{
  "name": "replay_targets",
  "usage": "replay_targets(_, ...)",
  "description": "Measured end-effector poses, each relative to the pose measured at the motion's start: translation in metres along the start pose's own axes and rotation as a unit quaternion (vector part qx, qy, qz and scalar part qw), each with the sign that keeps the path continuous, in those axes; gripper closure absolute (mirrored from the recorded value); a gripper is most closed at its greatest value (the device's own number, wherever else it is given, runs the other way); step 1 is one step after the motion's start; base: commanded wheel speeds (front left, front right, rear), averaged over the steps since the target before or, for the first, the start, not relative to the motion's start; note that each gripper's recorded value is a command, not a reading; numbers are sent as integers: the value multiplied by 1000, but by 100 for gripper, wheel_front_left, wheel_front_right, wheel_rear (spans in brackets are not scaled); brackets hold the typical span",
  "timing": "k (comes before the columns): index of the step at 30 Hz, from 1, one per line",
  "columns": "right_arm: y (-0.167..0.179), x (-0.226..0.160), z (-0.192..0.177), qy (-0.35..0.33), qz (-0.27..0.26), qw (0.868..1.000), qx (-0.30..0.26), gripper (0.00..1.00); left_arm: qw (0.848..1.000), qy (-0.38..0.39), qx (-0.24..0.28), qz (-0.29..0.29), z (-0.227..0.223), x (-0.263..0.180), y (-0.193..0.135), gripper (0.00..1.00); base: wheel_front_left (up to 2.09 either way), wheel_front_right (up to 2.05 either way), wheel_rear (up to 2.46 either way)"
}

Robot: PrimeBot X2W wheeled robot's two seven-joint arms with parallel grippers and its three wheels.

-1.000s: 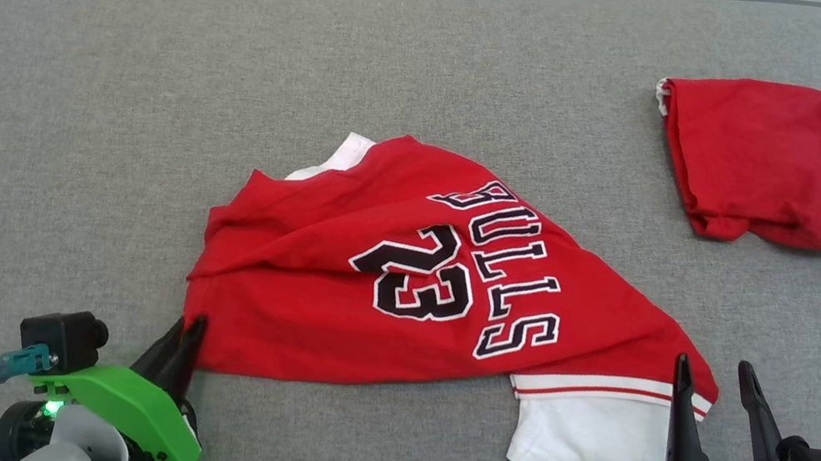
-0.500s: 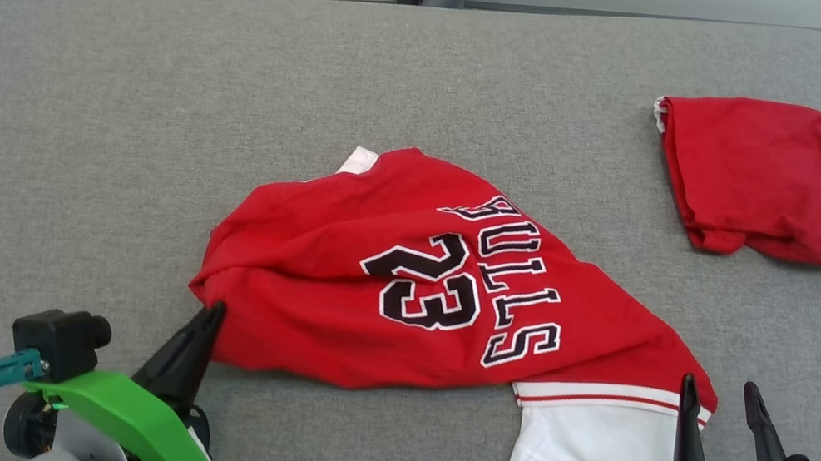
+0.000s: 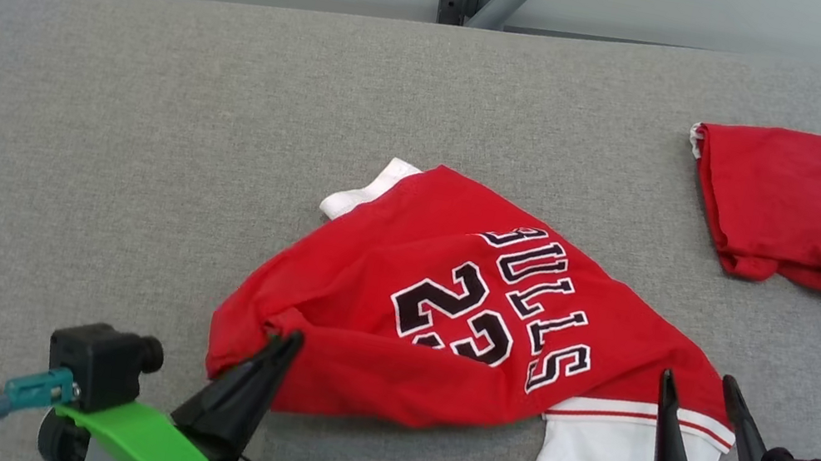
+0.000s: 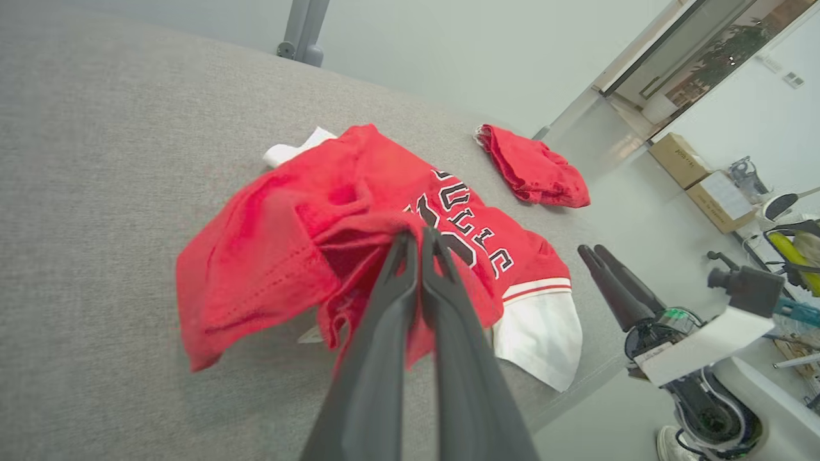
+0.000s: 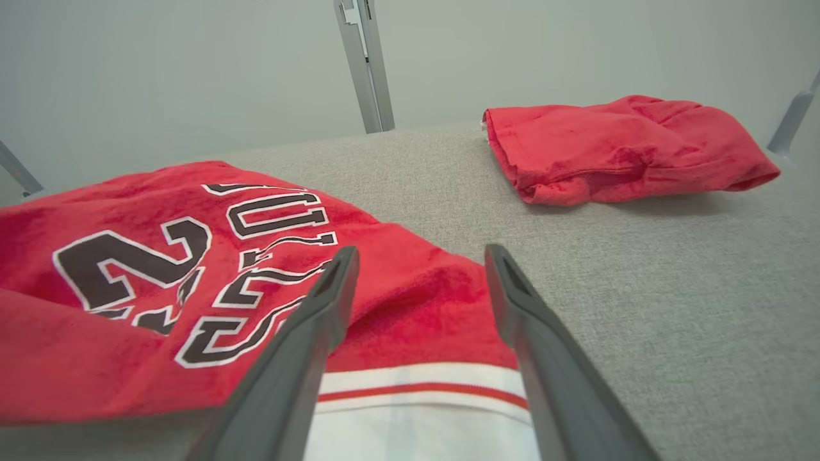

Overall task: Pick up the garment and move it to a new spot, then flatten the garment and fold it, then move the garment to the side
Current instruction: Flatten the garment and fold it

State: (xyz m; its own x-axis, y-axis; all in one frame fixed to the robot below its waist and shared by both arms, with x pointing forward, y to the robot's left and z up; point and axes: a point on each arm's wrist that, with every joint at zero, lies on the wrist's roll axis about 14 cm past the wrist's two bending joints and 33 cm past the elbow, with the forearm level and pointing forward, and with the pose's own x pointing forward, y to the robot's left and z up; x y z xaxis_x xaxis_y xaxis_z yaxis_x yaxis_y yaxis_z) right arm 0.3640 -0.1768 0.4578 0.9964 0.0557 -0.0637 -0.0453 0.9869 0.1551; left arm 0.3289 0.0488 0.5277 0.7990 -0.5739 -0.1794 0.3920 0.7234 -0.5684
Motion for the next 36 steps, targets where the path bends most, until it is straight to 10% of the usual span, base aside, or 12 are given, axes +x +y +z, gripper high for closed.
replay_targets(20, -39, 15, -25, 38, -56, 998, -9, 0, 990, 108, 13, 85, -25, 137, 125, 100, 0, 0, 0)
replay_targets(21, -41, 14, -26, 41, -60, 997, -10, 0, 991, 107, 15, 83, -26, 142, 126, 96, 0, 0, 0)
replay_targets(22, -43, 13, -28, 44, -63, 997, -10, 0, 991, 101, 13, 82, -26, 148, 127, 52, 0, 0, 0)
replay_targets(23, -44, 12, -29, 46, -65, 997, -11, 0, 992, 91, 13, 81, -24, 153, 127, 52, 0, 0, 0)
replay_targets(24, -45, 11, -30, 48, -67, 997, -11, 0, 993, 83, 12, 78, -22, 158, 126, 0, 0, 0, 0)
replay_targets(36, -42, 5, -21, 36, -62, 997, -11, 0, 997, -8, 32, 76, 4, 128, 129, 0, 0, 0, 0)
